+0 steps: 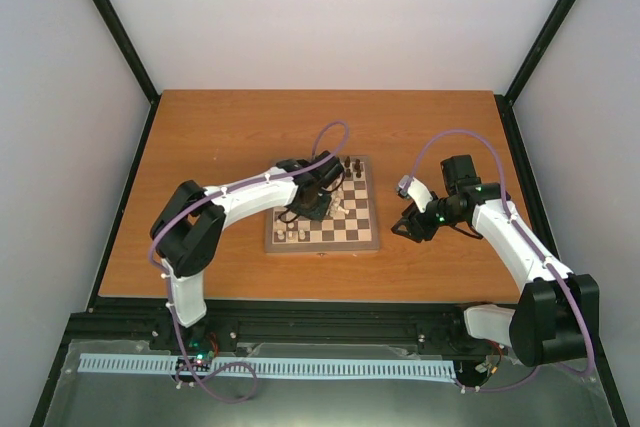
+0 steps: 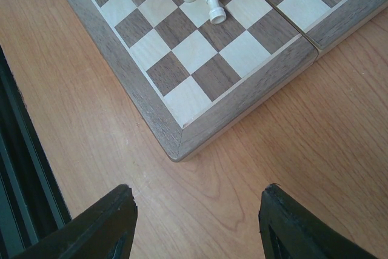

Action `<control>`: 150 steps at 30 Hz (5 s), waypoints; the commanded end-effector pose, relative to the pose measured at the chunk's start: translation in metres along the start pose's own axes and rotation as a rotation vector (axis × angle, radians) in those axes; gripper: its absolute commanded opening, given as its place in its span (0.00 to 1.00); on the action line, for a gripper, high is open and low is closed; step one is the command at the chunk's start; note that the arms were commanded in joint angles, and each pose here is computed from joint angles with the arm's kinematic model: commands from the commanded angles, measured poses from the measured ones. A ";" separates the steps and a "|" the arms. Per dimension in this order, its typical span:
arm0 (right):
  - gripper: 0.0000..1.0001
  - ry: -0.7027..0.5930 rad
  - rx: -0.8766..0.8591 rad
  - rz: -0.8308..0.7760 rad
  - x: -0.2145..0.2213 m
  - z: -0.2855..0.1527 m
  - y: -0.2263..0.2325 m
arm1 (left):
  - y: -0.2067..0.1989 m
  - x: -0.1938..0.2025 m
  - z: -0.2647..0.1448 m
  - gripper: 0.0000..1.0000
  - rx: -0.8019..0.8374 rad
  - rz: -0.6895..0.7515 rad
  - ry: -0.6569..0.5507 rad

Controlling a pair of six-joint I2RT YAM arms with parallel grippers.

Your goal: Set up the chess pieces on the board

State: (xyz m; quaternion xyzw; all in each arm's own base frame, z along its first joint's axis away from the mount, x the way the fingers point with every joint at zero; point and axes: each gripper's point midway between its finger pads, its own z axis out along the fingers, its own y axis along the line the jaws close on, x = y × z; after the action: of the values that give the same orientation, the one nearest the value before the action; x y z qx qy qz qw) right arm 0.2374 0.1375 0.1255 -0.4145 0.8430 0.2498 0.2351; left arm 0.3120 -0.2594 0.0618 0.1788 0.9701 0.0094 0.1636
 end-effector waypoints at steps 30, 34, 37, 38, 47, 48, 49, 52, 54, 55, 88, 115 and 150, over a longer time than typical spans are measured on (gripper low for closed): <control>0.57 0.002 -0.020 -0.011 0.001 0.002 0.005 | -0.009 0.036 -0.023 0.08 0.041 0.080 0.057; 0.57 0.002 -0.022 -0.012 0.002 0.002 0.005 | -0.011 0.040 -0.016 0.08 0.044 0.086 0.078; 0.57 0.002 -0.022 -0.012 0.002 0.002 0.005 | -0.011 0.041 -0.013 0.08 0.041 0.090 0.086; 0.57 0.002 -0.022 -0.013 0.001 0.002 0.005 | -0.011 0.041 -0.013 0.08 0.042 0.089 0.088; 0.57 0.002 -0.026 -0.014 0.002 0.002 0.006 | -0.010 0.038 -0.012 0.19 0.027 0.083 0.085; 0.57 0.002 -0.026 -0.014 0.002 0.002 0.006 | -0.009 0.035 -0.015 0.22 0.022 0.077 0.074; 0.57 0.002 -0.026 -0.014 0.002 0.002 0.006 | -0.009 0.031 -0.018 0.24 0.019 0.074 0.060; 0.57 0.002 -0.027 -0.014 0.002 0.002 0.006 | -0.007 0.015 -0.036 0.28 0.010 0.058 0.010; 0.57 -0.002 -0.024 -0.018 0.000 0.001 0.006 | -0.004 0.002 -0.056 0.29 0.003 0.048 -0.035; 0.57 -0.006 -0.022 -0.022 -0.001 0.000 0.006 | -0.001 -0.003 -0.067 0.31 -0.003 0.045 -0.051; 0.51 0.142 0.011 -0.241 -0.121 0.081 0.012 | 0.121 -0.035 -0.242 1.00 -0.143 -0.293 -0.848; 0.25 0.349 -0.006 -0.327 -0.097 0.157 0.024 | 0.150 -0.035 -0.218 1.00 -0.227 -0.285 -0.690; 0.03 0.228 0.106 -0.358 -0.112 0.094 0.033 | 0.134 -0.037 -0.204 1.00 -0.161 -0.228 -0.644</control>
State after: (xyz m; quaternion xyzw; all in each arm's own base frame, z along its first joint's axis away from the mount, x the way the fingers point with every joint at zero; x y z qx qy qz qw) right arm 0.2783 0.2808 0.1157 -0.5768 0.7876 0.1371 0.1681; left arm 0.3238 -0.1361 0.2640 0.0428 0.8829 0.0166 0.4673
